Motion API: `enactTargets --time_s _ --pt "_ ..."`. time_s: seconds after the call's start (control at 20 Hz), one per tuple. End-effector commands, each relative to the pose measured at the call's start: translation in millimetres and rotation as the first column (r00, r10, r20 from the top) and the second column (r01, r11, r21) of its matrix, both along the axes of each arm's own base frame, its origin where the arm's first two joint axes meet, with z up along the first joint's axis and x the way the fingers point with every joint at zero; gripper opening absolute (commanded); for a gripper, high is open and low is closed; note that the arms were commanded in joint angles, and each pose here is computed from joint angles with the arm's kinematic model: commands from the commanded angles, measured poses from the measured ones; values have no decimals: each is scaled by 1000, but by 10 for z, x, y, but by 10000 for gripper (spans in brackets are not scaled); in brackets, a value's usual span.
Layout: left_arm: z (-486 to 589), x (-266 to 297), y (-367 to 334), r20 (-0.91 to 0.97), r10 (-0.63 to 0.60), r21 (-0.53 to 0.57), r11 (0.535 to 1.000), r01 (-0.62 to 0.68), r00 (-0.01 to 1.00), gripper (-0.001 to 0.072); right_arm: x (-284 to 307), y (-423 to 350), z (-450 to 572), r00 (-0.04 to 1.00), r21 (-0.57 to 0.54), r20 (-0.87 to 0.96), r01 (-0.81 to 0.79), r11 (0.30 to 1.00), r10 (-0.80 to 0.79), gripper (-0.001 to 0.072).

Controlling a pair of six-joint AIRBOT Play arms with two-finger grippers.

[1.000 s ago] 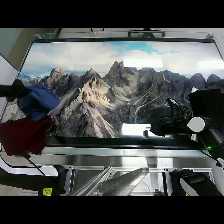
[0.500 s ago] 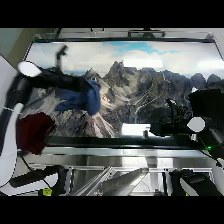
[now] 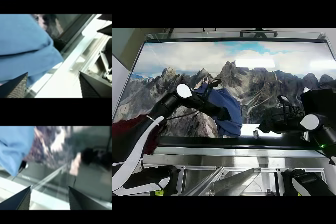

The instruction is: Fold the shirts.

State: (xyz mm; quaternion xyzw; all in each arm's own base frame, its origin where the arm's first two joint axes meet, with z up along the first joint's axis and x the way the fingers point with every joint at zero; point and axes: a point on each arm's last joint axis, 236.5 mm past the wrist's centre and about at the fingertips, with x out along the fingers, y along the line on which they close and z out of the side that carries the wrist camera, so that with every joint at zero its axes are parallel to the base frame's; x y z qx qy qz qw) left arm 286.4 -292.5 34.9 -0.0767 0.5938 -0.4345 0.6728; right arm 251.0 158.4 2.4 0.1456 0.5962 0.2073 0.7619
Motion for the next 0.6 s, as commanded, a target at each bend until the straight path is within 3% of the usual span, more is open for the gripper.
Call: enactTargets --time_s 0.0,0.1,0.25,0.45,0.5,0.55 --pt "207 393 533 32 81 38 996 -82 996 720 412 71 328 989 -12 133 -68 998 69 506" --pt "234 754 1025 63 223 48 973 -226 973 720 724 223 433 979 4 166 -124 992 121 508" --pt "-73 1086 1776 74 444 72 891 -449 893 720 1052 661 322 949 48 181 -272 961 259 508" --pt "-607 1225 2395 57 584 105 803 -587 810 720 1240 1482 9 816 10 242 -543 840 525 518" --pt "-736 1254 2466 38 599 118 792 -599 800 720 1272 1686 -58 781 -5 259 -587 810 568 566" --pt "-860 1300 2522 20 610 128 784 -607 792 720 1325 1893 -130 751 -25 278 -617 786 599 667"
